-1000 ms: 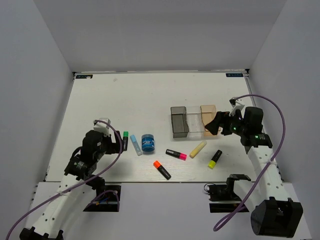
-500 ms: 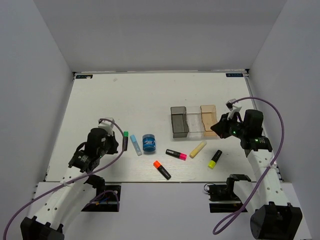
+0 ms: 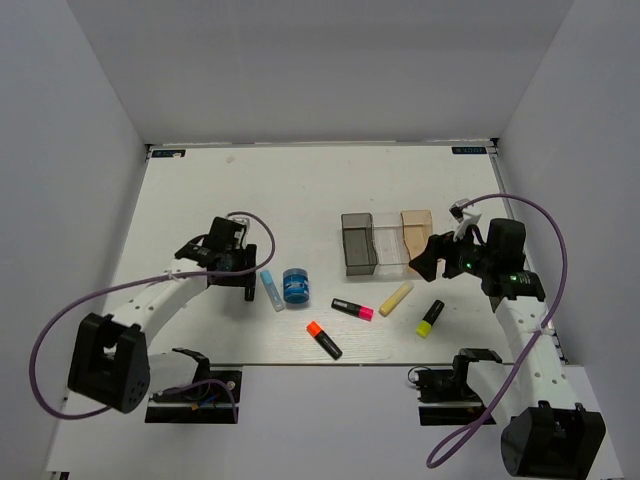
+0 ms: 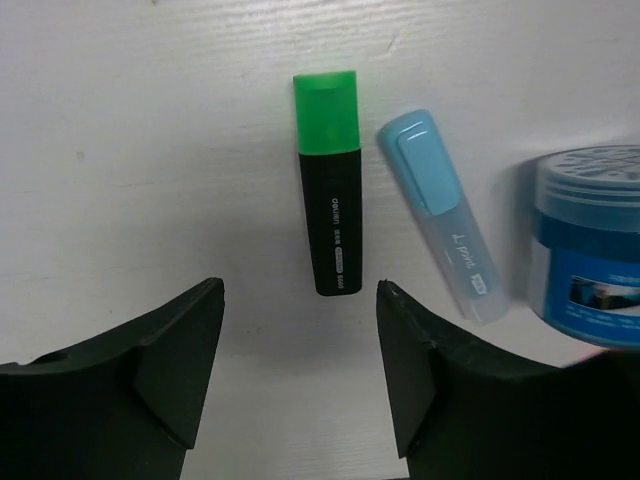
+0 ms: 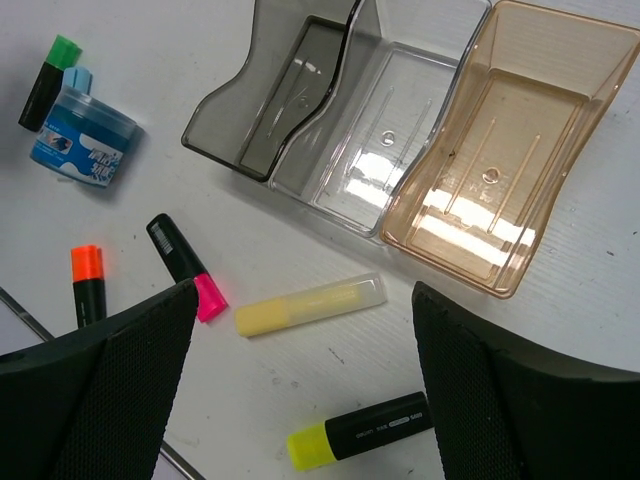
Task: Sort the stationery into containers
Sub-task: Grab a piece of stationery with the left arm
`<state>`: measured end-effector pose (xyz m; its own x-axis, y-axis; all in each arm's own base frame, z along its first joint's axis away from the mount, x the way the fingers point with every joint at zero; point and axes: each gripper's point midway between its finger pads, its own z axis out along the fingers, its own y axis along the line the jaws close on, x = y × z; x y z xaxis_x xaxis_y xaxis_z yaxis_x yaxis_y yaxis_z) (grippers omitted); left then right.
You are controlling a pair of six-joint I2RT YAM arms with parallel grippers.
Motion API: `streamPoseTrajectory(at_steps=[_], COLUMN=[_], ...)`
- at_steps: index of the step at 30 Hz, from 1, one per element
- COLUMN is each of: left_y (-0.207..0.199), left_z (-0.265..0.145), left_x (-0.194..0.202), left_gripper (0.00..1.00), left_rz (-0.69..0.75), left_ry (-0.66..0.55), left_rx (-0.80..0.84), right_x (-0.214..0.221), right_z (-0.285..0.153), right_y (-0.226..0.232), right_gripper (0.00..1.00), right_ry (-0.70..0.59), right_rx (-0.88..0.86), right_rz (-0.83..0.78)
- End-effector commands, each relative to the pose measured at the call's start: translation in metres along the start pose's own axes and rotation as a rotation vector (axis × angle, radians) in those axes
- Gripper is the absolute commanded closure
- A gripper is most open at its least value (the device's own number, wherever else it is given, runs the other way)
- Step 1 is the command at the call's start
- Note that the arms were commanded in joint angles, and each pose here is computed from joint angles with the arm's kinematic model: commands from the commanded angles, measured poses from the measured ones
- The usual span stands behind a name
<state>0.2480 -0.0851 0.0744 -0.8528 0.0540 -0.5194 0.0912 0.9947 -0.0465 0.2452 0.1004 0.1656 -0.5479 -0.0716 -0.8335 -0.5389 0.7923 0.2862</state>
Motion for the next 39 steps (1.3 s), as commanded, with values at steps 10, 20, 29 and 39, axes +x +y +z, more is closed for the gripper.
streamPoseTrajectory(at_steps=[10,20,29,39], left_y=[-0.002,-0.006,-0.003,-0.096], left_z=[0.045,0.070,0.061,-0.022], left_x=[-0.006,0.008,0.003,-0.114], left_gripper=[0.30,0.44,0.98,1.00], left_rz=[0.039,0.058,0.042,0.039], left_ry=[0.070,0.134,0.104,-0.150], left_rx=[-0.031,-0.089,-0.113,0.163], right_x=[-0.019,-0.022,-0.024,-0.019], right_z=[-0.009,-0.011,-0.013,-0.011], right_y=[0.001,0.001,0.002,0.010], right_gripper=[0.11,0.11,0.10,0.95], right_ry=[-0.030,-0.037,-0.044,-0.025], right_rx=[0.024,0.033,0.038,-0.017], right_rz=[-0.036,-0.044,-0.050,-0.059])
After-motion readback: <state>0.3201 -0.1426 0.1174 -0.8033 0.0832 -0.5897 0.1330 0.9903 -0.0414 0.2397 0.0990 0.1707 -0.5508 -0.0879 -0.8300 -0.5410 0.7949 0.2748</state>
